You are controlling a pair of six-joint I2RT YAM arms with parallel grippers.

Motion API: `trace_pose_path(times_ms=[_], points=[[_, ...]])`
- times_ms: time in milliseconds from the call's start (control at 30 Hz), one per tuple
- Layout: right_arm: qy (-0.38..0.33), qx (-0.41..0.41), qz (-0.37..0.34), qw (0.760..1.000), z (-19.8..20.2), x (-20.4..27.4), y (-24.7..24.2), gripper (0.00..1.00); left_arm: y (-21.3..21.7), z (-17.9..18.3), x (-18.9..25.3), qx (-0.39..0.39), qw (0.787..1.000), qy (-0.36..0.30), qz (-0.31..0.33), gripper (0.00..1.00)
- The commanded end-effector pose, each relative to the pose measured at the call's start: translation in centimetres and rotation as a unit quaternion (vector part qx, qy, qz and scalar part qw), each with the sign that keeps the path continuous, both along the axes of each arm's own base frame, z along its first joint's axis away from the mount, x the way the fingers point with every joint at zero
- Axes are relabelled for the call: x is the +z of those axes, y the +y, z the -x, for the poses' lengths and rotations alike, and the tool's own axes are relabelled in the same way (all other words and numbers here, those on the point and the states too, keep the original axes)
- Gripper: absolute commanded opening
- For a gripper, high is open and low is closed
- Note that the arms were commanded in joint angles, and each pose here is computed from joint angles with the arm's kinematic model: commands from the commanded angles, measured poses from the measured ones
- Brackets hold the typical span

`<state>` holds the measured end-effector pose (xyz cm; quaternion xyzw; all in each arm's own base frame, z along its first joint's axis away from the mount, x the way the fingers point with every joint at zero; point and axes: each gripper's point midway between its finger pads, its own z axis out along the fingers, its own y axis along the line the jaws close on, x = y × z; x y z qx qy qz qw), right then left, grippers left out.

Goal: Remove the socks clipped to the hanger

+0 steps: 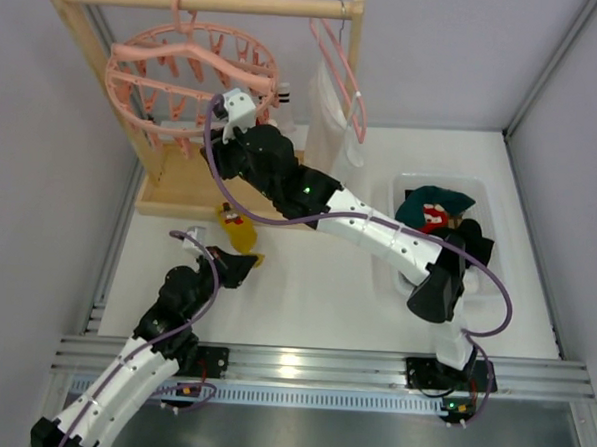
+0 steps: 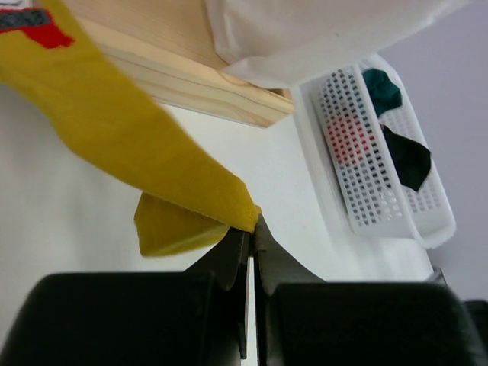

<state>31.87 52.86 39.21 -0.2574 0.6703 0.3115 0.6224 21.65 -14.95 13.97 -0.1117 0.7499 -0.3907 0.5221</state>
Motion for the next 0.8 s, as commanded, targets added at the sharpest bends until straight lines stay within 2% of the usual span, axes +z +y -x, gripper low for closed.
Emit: trace_pose_path(times_ms=[0, 67, 100, 167, 200, 233, 300, 367, 400, 467, 500, 533, 700, 733, 767], points=[[-0.021, 0.011, -0.063, 0.998, 1.2, 5.3, -1.9, 0.46, -1.8, 1.6, 3.9, -0.072, 0.996, -0.054, 0.016, 0.00], [-0.014, 0.014, -0.056, 0.998, 1.5, 4.3, -2.1, 0.52, -2.1, 2.4, 5.7, -0.092, 0.992, -0.085, 0.022, 0.00], [-0.015, 0.018, -0.067, 0.997, 1.9, 5.3, -2.7, 0.58, -2.3, 2.7, 6.2, -0.101, 0.990, -0.095, 0.024, 0.00], [-0.005, 0.029, -0.059, 0.998, 2.6, 4.3, -3.1, 0.69, -2.8, 3.9, 7.7, -0.131, 0.984, -0.119, 0.032, 0.00], [-0.009, 0.040, -0.070, 0.997, 3.5, 5.6, -4.0, 0.86, -2.9, 4.3, 8.1, -0.143, 0.981, -0.127, 0.033, 0.00], [0.000, 0.047, -0.059, 0.997, 4.0, 4.4, -4.2, 0.97, -3.2, 4.9, 8.5, -0.157, 0.978, -0.134, 0.035, 0.00], [-0.004, 0.068, -0.069, 0.995, 5.8, 5.9, -6.0, 0.99, -3.5, 5.5, 9.3, -0.174, 0.973, -0.145, 0.038, 0.00], [0.007, 0.078, -0.051, 0.996, 6.7, 4.1, -7.1, 0.99, -3.7, 6.1, 9.8, -0.190, 0.970, -0.147, 0.040, 0.00], [-0.002, 0.087, -0.064, 0.994, 8.0, 5.8, -8.8, 0.99, -3.8, 6.1, 9.8, -0.193, 0.970, -0.145, 0.041, 0.00], [0.012, 0.087, -0.040, 0.995, 8.8, 3.5, -10.4, 0.99, -4.0, 6.4, 10.1, -0.202, 0.968, -0.144, 0.044, 0.00], [0.003, 0.082, -0.053, 0.995, 9.7, 5.1, -12.5, 0.99, -4.1, 6.5, 10.2, -0.205, 0.967, -0.143, 0.045, 0.00], [0.013, 0.075, -0.034, 0.997, 10.0, 2.9, -13.5, 0.99, -4.1, 6.6, 10.3, -0.207, 0.967, -0.141, 0.047, 0.00], [0.025, -0.019, -0.023, 0.999, 11.1, 0.8, -22.5, 0.99, -4.4, 6.9, 11.8, -0.217, 0.965, -0.138, 0.058, 0.00], [0.037, -0.037, -0.002, 0.999, 11.1, -1.7, -23.7, 1.00, -4.6, 6.6, 11.6, -0.218, 0.966, -0.128, 0.057, 0.00], [0.039, -0.073, -0.020, 0.996, 11.2, -1.3, -26.5, 0.99, -4.7, 6.4, 11.6, -0.219, 0.966, -0.123, 0.055, 0.00]])
